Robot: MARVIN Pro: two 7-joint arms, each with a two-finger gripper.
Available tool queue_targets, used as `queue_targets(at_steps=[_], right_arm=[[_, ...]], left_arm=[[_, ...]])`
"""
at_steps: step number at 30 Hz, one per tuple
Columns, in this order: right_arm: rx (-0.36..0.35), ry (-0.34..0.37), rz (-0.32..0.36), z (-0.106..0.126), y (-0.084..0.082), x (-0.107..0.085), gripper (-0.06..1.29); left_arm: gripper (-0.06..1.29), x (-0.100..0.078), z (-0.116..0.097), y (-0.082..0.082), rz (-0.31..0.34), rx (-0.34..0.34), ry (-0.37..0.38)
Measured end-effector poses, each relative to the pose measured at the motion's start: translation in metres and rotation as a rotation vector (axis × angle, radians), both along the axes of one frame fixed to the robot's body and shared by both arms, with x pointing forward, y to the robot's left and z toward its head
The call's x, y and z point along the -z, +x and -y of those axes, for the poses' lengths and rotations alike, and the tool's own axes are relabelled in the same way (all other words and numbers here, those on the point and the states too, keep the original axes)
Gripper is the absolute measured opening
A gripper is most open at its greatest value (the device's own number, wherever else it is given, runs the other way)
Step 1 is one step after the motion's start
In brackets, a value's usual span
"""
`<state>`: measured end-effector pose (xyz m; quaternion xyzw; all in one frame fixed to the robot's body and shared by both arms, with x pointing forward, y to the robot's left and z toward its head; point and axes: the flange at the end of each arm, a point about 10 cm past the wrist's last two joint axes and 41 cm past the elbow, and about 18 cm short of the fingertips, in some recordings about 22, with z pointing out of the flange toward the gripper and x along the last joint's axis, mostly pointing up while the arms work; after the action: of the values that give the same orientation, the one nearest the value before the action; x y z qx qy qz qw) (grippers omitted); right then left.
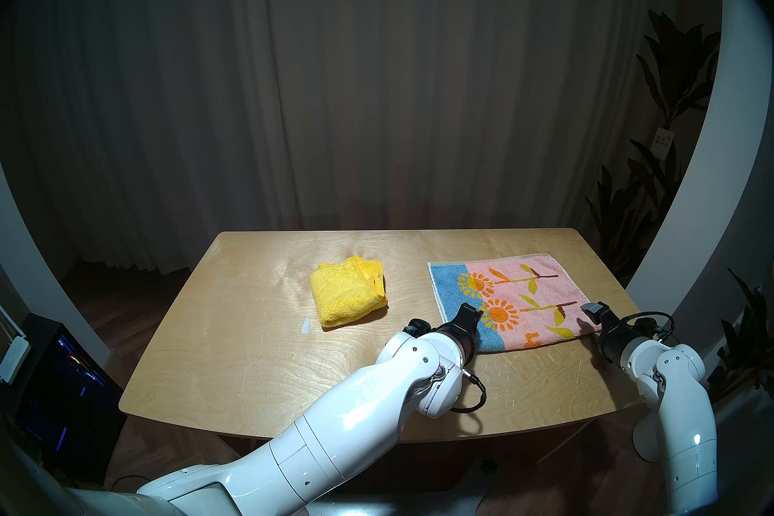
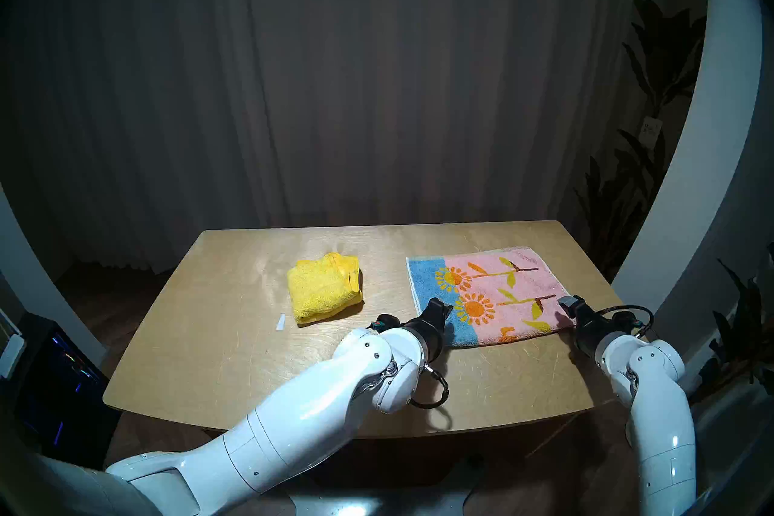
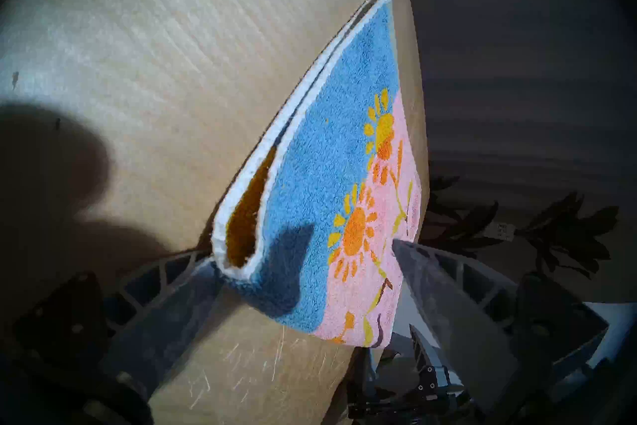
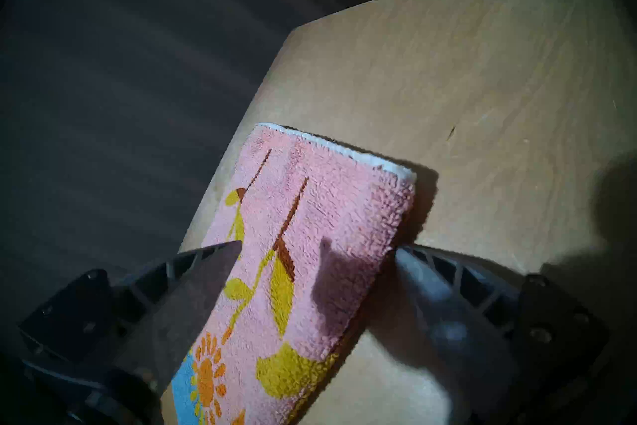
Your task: Fold each towel twice and stack them on table
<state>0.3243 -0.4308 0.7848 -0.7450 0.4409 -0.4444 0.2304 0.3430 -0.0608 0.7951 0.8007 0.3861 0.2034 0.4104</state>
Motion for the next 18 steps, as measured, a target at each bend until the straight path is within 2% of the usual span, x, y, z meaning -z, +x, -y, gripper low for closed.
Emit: queue_targets(at_steps=[9,18], right_arm=[[0.029,-0.001,-0.037,-0.0014,0.0056,-0.0021,1.12],[0.035,0.005,-0.043,-0.0013,0.006,-0.0027,1.12]], left_arm=[[1.2,0.0018,-0.0011,-0.0001,0.006,0.02,0.003],[1.06,0.0047,0.001,-0.0006,0.008,0.044,0.01]])
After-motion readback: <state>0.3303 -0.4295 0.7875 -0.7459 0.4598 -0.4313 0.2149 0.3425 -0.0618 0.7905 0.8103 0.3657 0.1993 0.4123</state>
